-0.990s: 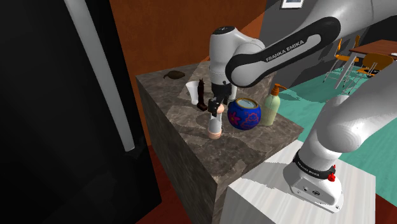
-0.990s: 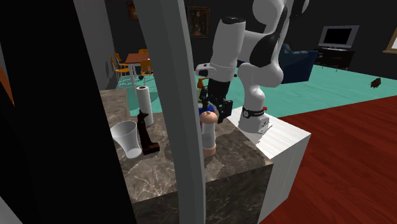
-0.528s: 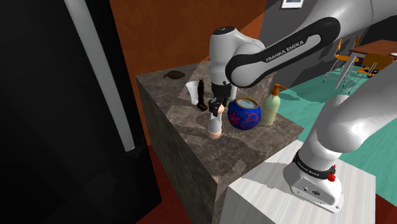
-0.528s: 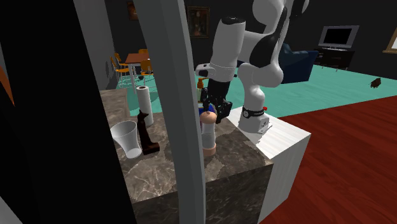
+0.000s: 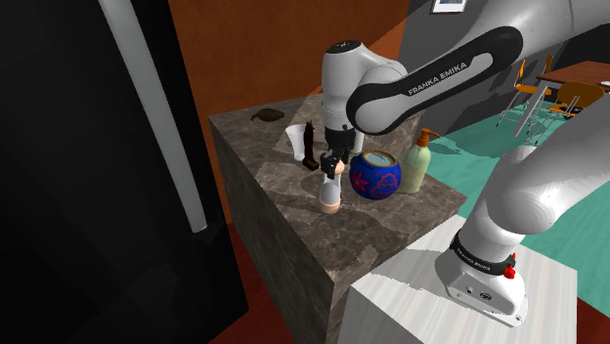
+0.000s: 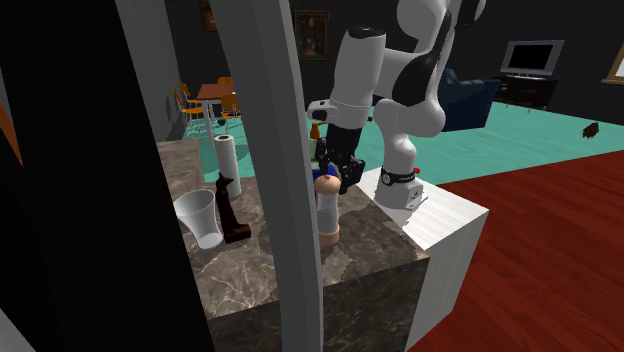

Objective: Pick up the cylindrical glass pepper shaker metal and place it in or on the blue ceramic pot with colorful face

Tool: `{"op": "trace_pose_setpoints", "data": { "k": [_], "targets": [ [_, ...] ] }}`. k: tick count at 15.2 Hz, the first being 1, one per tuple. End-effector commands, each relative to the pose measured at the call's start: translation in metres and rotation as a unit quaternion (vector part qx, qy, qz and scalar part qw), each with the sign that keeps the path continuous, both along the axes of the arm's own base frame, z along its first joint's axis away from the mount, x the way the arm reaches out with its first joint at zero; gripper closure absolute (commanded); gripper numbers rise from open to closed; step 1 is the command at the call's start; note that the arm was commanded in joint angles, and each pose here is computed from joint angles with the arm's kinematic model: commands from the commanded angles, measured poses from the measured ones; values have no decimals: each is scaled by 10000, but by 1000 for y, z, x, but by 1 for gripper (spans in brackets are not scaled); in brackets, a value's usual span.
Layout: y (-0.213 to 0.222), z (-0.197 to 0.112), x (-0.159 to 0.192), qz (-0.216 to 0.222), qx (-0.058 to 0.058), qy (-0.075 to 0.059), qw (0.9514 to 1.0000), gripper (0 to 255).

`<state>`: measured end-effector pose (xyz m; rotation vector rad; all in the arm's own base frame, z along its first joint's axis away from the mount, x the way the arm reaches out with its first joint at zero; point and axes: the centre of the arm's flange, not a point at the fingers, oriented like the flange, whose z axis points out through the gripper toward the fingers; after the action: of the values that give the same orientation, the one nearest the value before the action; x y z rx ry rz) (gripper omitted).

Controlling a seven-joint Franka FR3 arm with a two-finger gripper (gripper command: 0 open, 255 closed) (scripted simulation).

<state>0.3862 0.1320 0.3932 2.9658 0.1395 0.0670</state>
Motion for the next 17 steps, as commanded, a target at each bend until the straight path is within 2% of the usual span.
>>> {"op": "trace_pose_setpoints", "data": {
  "k": [1, 17],
  "targets": [
    [0, 5, 0, 1, 1, 2, 10000, 255],
    [0, 89, 0, 1, 1, 2, 10000, 255]
  ]
}}
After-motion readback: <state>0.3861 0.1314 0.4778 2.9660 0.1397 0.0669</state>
